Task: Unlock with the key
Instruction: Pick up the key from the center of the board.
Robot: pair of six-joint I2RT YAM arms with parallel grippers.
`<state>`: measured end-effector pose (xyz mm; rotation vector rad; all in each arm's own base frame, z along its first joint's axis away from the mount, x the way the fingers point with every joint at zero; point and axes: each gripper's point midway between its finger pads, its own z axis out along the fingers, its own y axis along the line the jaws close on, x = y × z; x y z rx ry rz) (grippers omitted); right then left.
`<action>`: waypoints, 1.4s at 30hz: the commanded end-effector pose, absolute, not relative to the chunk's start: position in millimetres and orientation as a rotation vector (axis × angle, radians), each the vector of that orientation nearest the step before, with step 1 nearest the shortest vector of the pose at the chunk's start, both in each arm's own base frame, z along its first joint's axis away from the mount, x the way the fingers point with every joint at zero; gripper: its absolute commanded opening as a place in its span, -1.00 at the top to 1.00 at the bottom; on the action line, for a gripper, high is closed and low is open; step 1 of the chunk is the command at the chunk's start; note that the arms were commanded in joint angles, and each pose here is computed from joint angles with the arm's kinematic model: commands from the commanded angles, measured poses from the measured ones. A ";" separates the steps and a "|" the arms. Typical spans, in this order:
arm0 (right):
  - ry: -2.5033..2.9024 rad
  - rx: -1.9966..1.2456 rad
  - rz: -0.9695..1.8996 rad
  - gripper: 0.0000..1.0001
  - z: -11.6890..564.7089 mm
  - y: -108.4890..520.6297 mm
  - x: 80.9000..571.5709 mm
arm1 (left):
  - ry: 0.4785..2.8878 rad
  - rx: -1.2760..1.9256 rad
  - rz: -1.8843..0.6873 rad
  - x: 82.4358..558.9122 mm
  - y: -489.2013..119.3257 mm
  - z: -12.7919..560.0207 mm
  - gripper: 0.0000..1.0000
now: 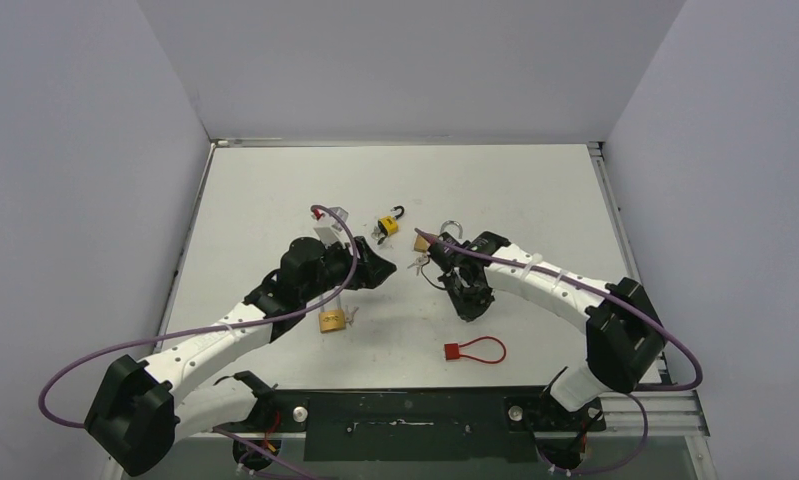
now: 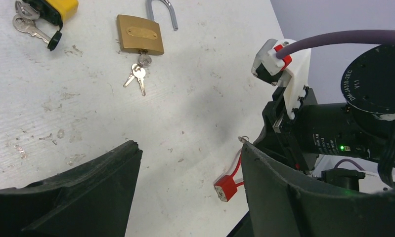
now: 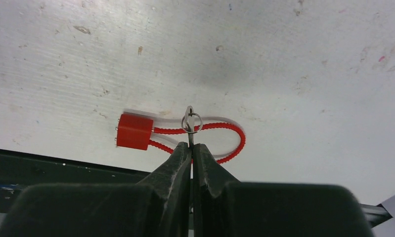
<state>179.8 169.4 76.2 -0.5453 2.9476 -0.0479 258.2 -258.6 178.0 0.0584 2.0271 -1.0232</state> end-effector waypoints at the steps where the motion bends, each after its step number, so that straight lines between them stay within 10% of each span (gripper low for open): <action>1: 2.802 -0.634 -0.043 1.00 101.4 172.2 199.1 | 2.022 0.083 -1.012 255.9 -259.0 177.4 -0.42; 8: 2.308 -0.996 0.791 1.00 181.3 261.6 177.6 | 1.963 0.133 -1.316 220.1 -278.5 196.4 -0.58; 19: 1.951 -1.317 1.106 1.00 231.1 290.3 145.2 | 1.721 0.424 -1.700 165.1 -297.5 256.9 -0.68; 38: 1.971 -1.404 1.135 1.00 225.6 291.6 140.5 | 1.780 0.559 -1.907 141.1 -312.4 248.2 0.95; 42: 1.986 -1.381 1.120 1.00 225.2 293.0 144.9 | 1.763 0.613 -1.930 132.6 -312.3 250.0 1.00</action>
